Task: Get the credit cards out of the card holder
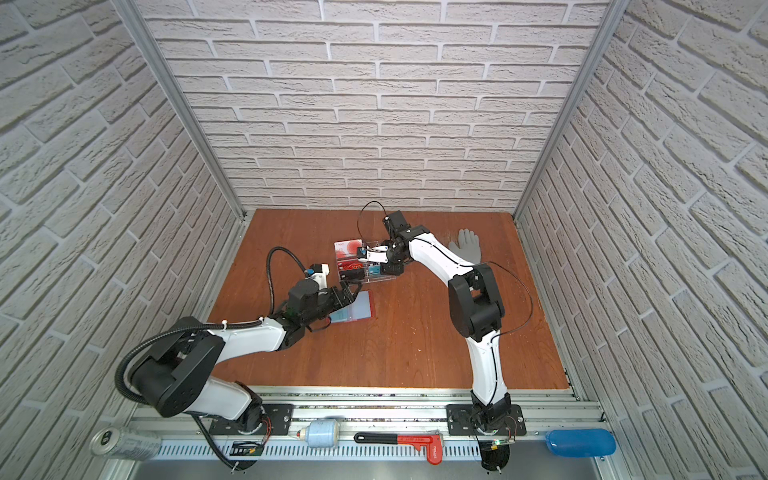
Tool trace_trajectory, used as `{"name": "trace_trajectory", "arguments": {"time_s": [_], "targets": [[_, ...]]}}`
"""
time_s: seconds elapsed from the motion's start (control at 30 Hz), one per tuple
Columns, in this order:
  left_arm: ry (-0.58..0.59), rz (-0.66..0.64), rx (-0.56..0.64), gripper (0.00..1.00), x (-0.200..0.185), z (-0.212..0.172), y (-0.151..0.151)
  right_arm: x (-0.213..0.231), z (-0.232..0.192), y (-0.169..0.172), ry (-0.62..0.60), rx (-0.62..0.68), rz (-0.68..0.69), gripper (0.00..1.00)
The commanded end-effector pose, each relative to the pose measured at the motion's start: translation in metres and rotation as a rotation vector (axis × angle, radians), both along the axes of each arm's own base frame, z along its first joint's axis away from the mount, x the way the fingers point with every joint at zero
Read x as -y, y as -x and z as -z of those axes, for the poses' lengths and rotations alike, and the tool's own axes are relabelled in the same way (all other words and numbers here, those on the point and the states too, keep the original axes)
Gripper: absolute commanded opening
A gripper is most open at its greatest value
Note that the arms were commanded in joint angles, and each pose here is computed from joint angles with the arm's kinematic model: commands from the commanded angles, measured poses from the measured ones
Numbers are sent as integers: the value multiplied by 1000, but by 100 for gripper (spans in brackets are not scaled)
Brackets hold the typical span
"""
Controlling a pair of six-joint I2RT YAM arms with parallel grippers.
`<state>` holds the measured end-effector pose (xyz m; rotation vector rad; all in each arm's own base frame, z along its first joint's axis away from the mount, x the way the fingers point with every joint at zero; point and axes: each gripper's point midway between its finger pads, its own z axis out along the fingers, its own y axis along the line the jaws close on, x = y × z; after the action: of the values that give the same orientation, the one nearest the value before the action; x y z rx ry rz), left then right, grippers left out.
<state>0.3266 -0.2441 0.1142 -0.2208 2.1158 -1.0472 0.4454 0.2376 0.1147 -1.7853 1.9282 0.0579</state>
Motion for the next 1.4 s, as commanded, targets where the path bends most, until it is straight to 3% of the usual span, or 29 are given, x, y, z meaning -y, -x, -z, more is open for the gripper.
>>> {"name": "trace_trajectory", "arguments": {"time_s": [0.0, 0.2, 0.33, 0.43, 0.67, 0.93, 1.37], "targets": [[2, 2, 71, 98, -2, -16, -1, 3, -59, -10, -151, 158, 156, 100], [-49, -5, 114, 98, -9, -30, 0, 45, -88, -26, -341, 364, 592, 100], [-93, -25, 135, 98, -18, -37, 2, 66, -61, -22, -313, 281, 798, 100], [-119, -47, 134, 98, -24, -39, 2, 60, -24, -7, -283, 121, 817, 100], [-125, -52, 106, 98, -25, -31, 4, 50, 27, 3, -272, -3, 848, 100], [-108, -68, 88, 98, -29, -28, -1, 44, 41, -1, -221, -48, 883, 100], [-68, -74, 55, 98, -31, -19, -7, 48, 46, -34, -253, 42, 1073, 100]]}}
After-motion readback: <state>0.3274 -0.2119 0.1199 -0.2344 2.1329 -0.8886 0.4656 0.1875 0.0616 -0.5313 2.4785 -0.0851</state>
